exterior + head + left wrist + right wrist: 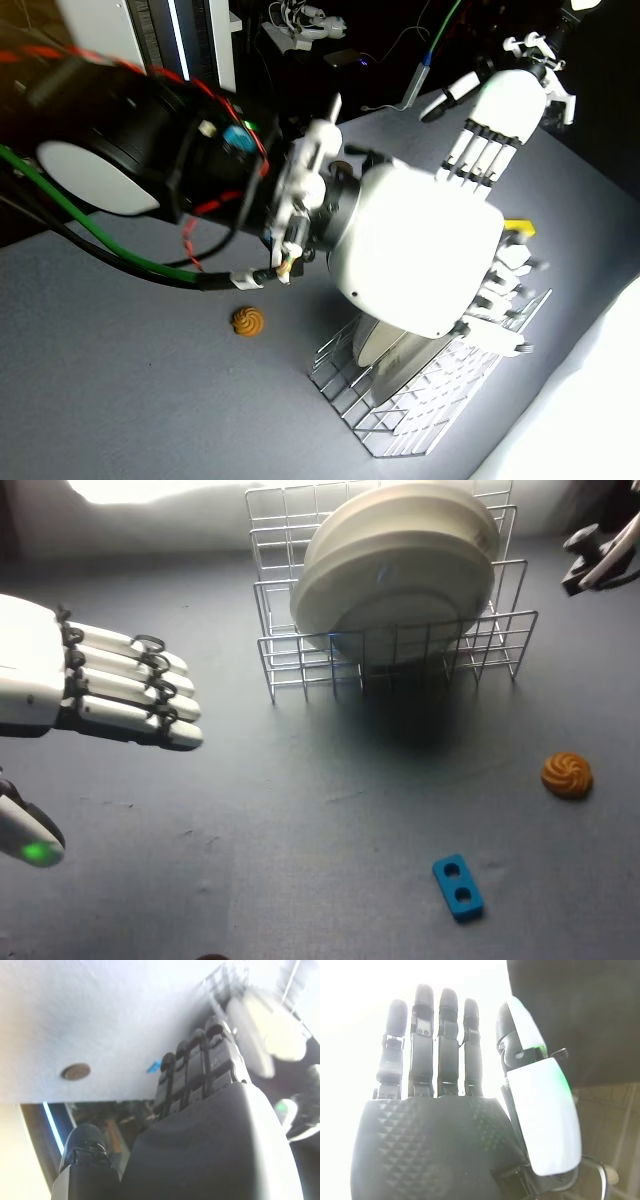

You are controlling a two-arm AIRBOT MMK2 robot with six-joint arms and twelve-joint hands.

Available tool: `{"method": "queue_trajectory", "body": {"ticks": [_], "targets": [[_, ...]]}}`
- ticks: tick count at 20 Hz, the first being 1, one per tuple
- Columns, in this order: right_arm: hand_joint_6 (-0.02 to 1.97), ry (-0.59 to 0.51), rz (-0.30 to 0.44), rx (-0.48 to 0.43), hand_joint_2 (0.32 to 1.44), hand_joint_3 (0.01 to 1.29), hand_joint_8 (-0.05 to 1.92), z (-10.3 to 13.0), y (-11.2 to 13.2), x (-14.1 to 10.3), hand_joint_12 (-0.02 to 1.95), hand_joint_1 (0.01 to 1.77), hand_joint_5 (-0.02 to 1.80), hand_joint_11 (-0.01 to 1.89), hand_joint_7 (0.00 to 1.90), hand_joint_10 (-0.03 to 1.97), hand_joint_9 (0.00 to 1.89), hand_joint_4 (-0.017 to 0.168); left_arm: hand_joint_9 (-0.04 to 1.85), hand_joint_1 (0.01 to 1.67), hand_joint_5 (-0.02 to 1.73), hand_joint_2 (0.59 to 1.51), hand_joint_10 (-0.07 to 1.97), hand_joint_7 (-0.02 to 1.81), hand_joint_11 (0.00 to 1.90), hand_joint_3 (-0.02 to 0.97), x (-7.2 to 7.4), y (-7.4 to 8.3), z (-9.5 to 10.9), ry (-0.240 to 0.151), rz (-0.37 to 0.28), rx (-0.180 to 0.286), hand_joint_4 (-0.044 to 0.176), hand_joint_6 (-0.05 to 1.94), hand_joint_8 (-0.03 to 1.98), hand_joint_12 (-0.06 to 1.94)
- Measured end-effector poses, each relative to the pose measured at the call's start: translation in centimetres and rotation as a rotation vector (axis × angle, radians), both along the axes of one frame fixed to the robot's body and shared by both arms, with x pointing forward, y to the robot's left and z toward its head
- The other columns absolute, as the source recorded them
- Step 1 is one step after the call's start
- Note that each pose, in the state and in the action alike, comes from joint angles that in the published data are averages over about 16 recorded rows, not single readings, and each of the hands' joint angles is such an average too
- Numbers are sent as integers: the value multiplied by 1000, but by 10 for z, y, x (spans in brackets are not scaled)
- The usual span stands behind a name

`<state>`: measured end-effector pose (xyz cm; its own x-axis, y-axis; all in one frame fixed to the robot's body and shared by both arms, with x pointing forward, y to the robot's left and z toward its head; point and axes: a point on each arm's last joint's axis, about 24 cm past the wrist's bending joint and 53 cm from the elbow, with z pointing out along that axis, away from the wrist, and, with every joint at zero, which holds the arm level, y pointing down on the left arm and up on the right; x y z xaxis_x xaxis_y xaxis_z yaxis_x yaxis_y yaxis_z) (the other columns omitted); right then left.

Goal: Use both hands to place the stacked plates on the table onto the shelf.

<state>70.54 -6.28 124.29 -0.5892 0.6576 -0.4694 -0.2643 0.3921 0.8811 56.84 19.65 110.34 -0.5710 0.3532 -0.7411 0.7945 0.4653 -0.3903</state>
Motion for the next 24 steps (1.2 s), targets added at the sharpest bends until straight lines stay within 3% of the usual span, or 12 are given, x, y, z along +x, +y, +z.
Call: {"method": "queue_trajectory", "body": {"ticks": [6,9,12,18,21,24], "targets": [[36,-128,15,-87,1248,15,2,22,-13,-22,1318,852,597,27,643,122,568,-2,108,17,122,1102,8,130,44,14,-14,-15,9,-8,-60,-31,5,20,17,141],[65,-175,15,-145,1215,15,77,22,-24,-34,1383,786,600,33,644,263,552,-2,203,18,209,1126,30,235,97,14,-17,-17,11,-21,-84,-30,5,30,35,216],[329,-199,5,-193,1171,15,401,18,-37,-43,1503,700,578,95,622,590,542,-2,286,28,292,1159,277,319,153,14,-19,-19,13,-37,-104,-27,5,215,270,505],[997,-209,-21,-257,1090,15,1088,8,-60,-54,1723,525,681,422,727,1252,678,-2,608,46,602,1216,959,652,431,14,-20,-22,18,-60,-126,-29,3,860,949,1152],[1227,-202,-30,-272,1066,15,1349,4,-66,-55,1809,472,704,519,747,1528,702,-2,708,53,704,1235,1189,758,515,15,-20,-23,19,-62,-131,-28,4,1062,1173,1382],[1596,-199,-33,-290,1047,14,1739,0,-71,-57,1904,430,726,665,762,1859,750,-2,784,65,787,1249,1557,832,598,15,-20,-24,21,-62,-132,-34,3,1391,1536,1713]]}}
